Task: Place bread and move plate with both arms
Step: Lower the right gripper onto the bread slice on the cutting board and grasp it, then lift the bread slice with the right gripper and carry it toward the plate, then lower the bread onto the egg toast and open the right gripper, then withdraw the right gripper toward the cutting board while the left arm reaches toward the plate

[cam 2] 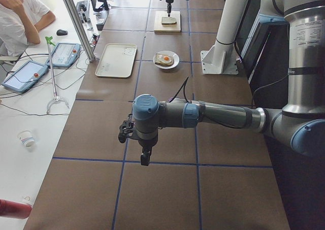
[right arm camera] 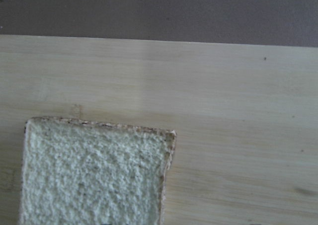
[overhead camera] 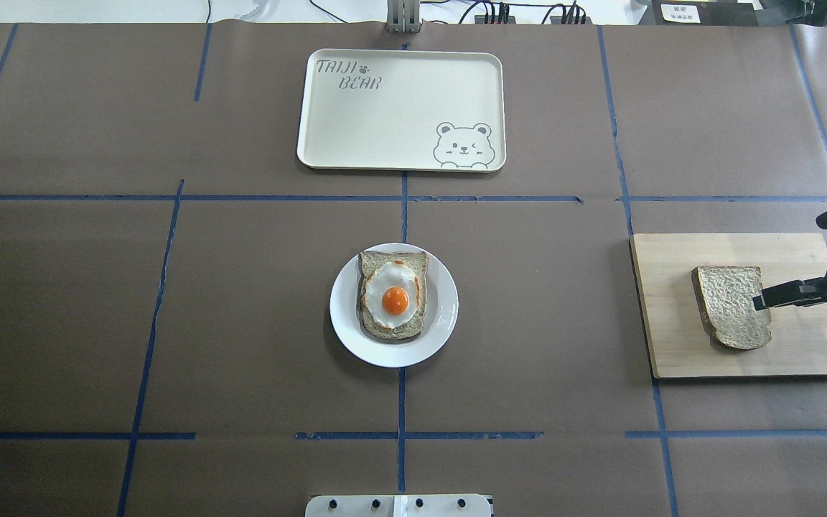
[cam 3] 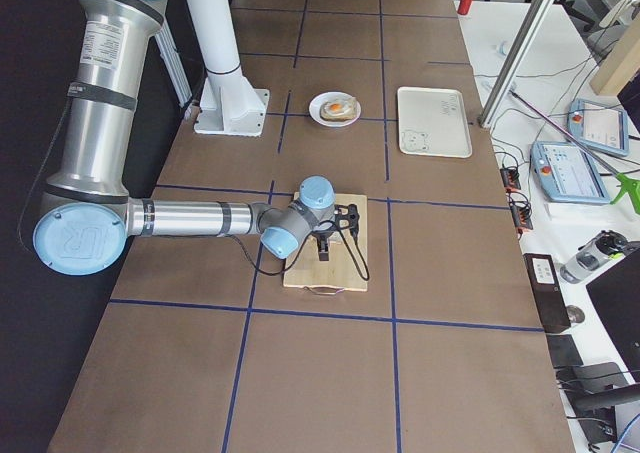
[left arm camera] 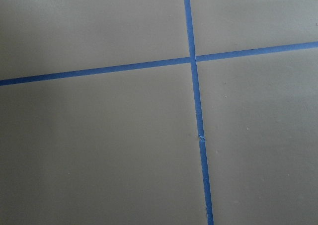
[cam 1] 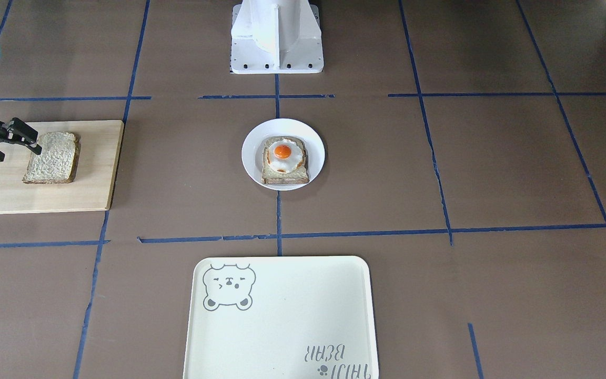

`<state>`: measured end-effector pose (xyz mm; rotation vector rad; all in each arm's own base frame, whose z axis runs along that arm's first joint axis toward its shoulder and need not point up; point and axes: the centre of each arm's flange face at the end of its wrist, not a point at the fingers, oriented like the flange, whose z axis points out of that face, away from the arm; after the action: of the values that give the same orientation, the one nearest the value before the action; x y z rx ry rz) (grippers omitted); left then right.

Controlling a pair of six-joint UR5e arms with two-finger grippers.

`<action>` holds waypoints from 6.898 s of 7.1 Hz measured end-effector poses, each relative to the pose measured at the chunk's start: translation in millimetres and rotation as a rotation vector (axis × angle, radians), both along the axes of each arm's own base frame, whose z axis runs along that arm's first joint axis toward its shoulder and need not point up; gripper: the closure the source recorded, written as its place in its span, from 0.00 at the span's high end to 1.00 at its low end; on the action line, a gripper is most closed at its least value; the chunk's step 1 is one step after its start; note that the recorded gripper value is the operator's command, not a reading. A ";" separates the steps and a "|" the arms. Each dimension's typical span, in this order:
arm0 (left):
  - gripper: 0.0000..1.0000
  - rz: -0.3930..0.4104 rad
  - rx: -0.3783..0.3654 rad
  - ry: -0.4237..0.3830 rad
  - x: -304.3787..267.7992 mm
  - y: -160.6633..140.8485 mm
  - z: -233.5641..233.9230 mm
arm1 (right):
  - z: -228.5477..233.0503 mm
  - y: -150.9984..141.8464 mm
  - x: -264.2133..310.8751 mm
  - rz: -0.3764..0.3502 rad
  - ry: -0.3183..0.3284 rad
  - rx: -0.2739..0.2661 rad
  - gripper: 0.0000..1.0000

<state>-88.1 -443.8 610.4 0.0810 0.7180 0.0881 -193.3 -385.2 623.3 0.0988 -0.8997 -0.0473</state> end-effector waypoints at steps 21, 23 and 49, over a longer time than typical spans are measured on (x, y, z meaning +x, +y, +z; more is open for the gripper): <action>1.00 0.000 0.009 0.016 1.0 1.2 -5.1 | -317.5 -10.8 -179.7 -0.057 -0.515 -0.009 0.00; 1.00 0.000 0.009 0.022 1.4 1.1 -5.6 | -350.4 -13.5 -241.6 -0.021 -0.544 -0.035 0.00; 1.00 -0.022 0.002 0.132 30.2 -6.9 -44.2 | -329.7 -13.5 -297.2 0.069 -0.532 0.033 0.99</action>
<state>-58.0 -450.8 566.1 0.0975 0.8487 0.0624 -490.4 -398.7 293.6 0.1783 -1.4261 0.0307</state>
